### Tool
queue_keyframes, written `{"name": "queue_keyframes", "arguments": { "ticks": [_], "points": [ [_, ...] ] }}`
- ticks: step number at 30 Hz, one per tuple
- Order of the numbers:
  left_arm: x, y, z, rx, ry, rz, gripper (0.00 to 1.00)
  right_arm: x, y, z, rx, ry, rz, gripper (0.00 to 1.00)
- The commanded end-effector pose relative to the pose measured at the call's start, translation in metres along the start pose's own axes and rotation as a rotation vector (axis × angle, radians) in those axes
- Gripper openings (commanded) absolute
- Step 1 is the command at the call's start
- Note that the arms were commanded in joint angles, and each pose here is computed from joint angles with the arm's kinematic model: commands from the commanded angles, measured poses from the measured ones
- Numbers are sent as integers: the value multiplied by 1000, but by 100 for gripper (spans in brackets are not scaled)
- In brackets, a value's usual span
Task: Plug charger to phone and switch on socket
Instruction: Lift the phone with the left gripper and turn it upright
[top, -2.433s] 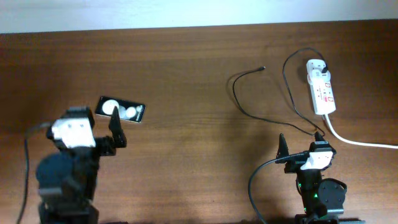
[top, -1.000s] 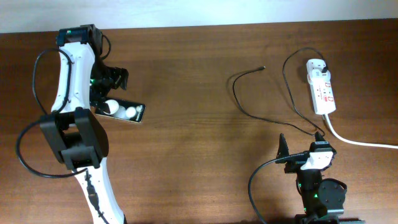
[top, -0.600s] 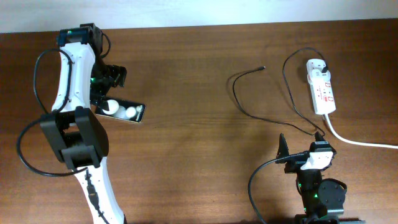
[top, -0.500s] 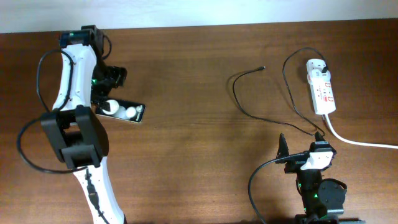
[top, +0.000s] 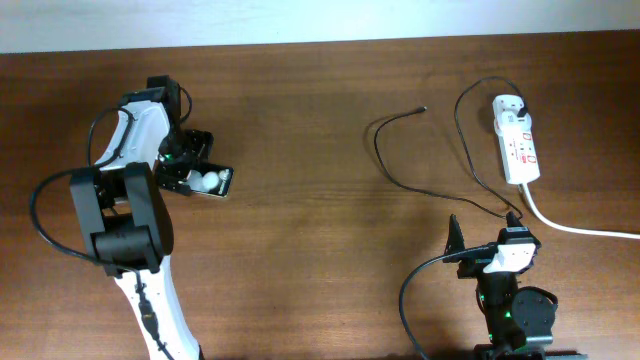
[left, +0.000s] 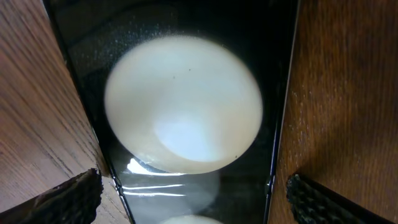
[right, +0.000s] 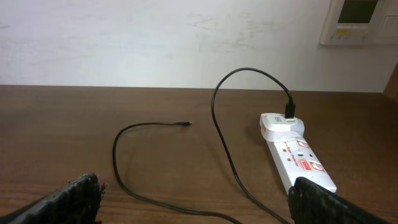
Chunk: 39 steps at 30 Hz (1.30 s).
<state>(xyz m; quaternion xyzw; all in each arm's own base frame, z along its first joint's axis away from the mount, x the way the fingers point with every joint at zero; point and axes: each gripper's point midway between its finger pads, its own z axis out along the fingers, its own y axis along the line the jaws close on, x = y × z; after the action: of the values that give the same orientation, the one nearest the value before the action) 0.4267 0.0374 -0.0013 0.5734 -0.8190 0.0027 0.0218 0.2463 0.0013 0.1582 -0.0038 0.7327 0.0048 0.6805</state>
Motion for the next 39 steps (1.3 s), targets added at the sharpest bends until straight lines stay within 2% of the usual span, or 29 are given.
{"name": "queue_keyframes", "arguments": {
  "ticks": [1,2,4,7,8,11,13,15,16,18,21,22,23,24,26,30,39],
  "points": [
    [3,25,36,-111,16,-17,86,2,-1,0,5,3,4,99],
    [4,26,36,-113,17,-17,84,2,-1,0,5,3,4,99],
    [5,26,37,-113,21,-15,69,2,-1,0,5,3,4,98],
    [13,18,37,-92,30,91,70,2,-1,0,5,3,4,99],
    [23,8,38,-63,39,199,69,2,-1,0,5,3,4,99],
    [48,-7,39,-45,36,370,70,2,-1,0,5,3,4,99],
    [84,-22,41,-28,34,562,71,2,-1,0,5,3,4,99],
    [121,-30,42,-12,56,681,74,2,-1,0,5,3,4,99],
    [137,-33,42,3,85,706,74,2,-1,0,5,3,4,99],
    [188,-46,40,97,175,849,73,2,-1,0,5,3,4,99],
    [222,-46,41,103,183,986,75,2,-1,0,5,3,4,99],
    [234,-45,42,101,183,1032,80,2,-1,0,5,3,4,98],
    [238,-44,42,94,174,1046,82,2,-1,0,5,3,4,99],
    [237,-44,43,89,164,1048,91,2,-1,0,5,3,4,99],
    [236,-44,43,87,159,1047,99,2,-1,0,5,3,4,99],
    [216,-45,45,30,51,1049,99,2,-1,0,5,3,4,99],
    [204,-47,46,0,-24,1052,99,2,-1,0,5,3,4,99]
  ]
}}
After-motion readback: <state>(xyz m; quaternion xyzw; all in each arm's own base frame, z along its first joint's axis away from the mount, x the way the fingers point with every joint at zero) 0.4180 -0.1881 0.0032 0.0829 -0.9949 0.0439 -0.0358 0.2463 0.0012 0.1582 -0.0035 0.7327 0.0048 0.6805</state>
